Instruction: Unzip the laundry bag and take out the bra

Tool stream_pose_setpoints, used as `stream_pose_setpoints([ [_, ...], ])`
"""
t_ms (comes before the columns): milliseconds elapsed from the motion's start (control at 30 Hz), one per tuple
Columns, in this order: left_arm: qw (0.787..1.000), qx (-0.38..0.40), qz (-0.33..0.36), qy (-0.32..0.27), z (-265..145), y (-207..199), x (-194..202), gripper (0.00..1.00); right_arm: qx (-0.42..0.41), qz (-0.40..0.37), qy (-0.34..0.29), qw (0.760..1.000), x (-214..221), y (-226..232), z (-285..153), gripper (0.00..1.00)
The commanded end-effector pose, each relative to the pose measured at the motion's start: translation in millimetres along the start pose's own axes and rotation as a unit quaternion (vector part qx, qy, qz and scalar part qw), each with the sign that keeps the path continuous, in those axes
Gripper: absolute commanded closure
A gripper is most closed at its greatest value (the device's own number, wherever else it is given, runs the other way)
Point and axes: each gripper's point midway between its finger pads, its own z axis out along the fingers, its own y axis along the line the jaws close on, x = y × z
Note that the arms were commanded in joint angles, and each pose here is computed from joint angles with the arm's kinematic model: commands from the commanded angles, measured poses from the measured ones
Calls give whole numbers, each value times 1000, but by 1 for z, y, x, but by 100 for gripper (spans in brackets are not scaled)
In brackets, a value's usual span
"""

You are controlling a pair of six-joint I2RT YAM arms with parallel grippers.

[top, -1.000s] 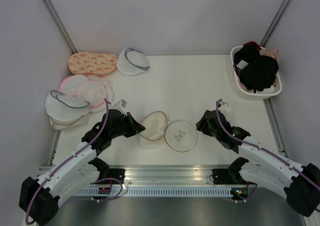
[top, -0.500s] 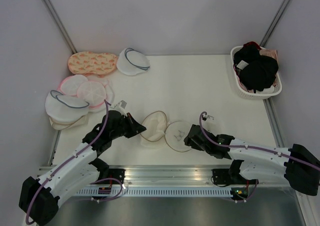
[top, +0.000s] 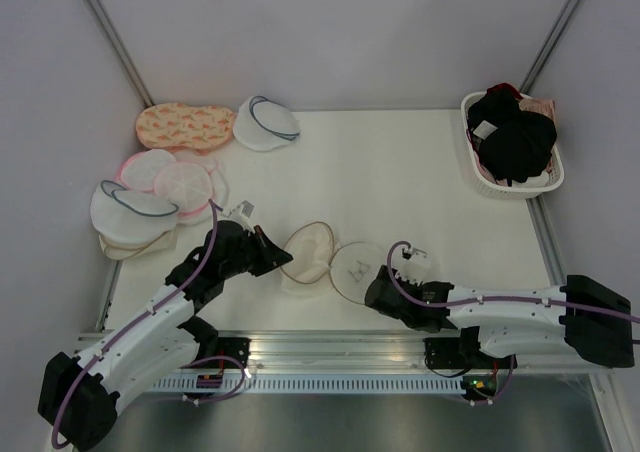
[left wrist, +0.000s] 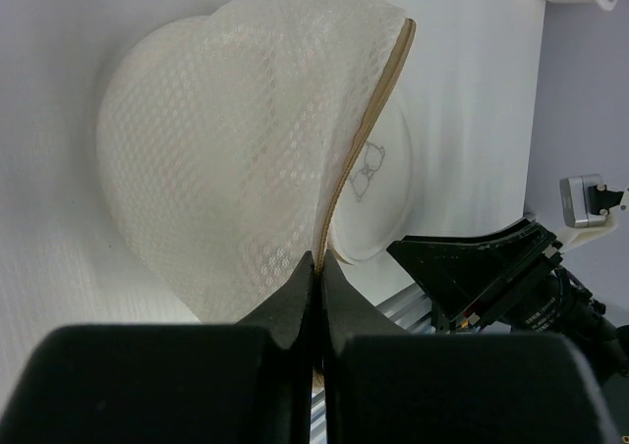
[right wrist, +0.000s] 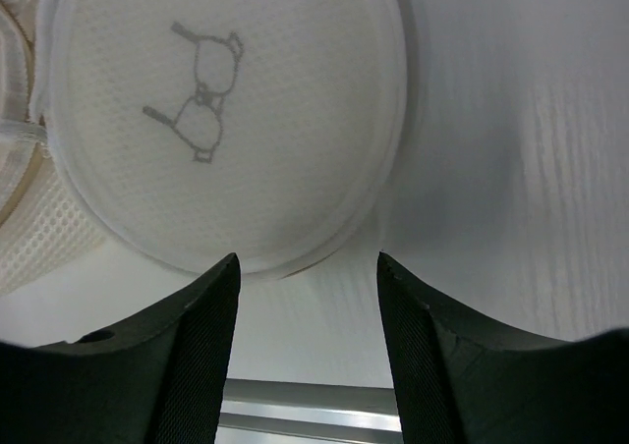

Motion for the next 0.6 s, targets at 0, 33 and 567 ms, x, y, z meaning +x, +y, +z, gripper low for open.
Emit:
stream_pose_setpoints([
  [0,1000,18,-11,-2,0,-8,-3,98,25,44,-35,998,-2,-15,5,37],
  [33,1000,18,-11,-3,0,-8,-3,98,24,48,-35,998,1,-17,7,36],
  [567,1000,24,-16,4,-2,-7,3,98,13,44,-127,991,-27,-6,10,99],
])
